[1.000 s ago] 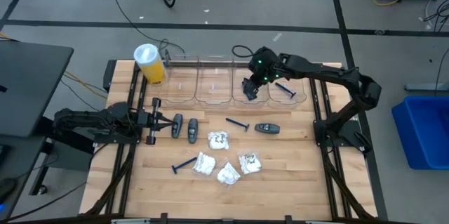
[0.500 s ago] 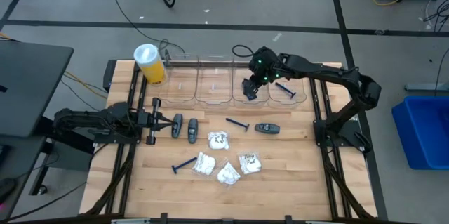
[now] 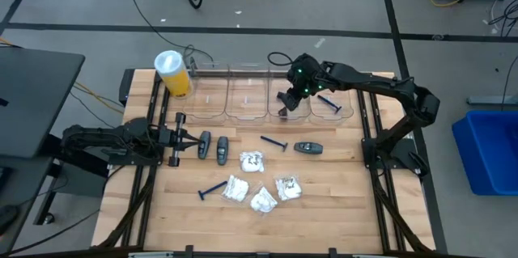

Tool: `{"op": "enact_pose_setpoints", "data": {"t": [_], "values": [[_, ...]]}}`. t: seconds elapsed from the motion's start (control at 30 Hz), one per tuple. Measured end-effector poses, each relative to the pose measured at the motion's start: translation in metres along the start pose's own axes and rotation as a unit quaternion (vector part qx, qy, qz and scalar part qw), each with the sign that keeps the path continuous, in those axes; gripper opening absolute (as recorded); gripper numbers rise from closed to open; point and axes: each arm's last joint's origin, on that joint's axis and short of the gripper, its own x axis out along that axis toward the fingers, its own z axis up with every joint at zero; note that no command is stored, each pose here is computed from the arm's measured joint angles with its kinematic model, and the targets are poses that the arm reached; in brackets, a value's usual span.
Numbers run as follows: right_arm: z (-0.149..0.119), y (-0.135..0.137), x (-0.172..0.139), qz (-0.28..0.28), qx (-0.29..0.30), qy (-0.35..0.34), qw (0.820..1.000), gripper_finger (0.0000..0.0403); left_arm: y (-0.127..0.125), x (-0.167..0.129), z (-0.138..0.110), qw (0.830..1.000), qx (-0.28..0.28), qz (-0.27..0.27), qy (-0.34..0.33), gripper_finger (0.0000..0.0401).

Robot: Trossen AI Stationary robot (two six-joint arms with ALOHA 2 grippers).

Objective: Pick & Place Travel size toiletries
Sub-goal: Put the blue razor into the right transparent bin

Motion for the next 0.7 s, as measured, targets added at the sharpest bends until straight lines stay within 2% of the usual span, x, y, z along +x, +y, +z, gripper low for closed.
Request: {"op": "enact_pose_setpoints", "data": {"t": [0.43,0.7], "values": [[0.0,0.0,0.0,0.0,-0.005,-0.001,1.0,0.0105,0.0,0.0,0.0,1.0,0.0,0.0,0.0,0.0024],[0.001,0.005,-0.026,0.009,-0.028,-0.038,0.999,0.0105,0.0,0.0,0.0,1.0,0.0,0.0,0.0,0.0024]]}}
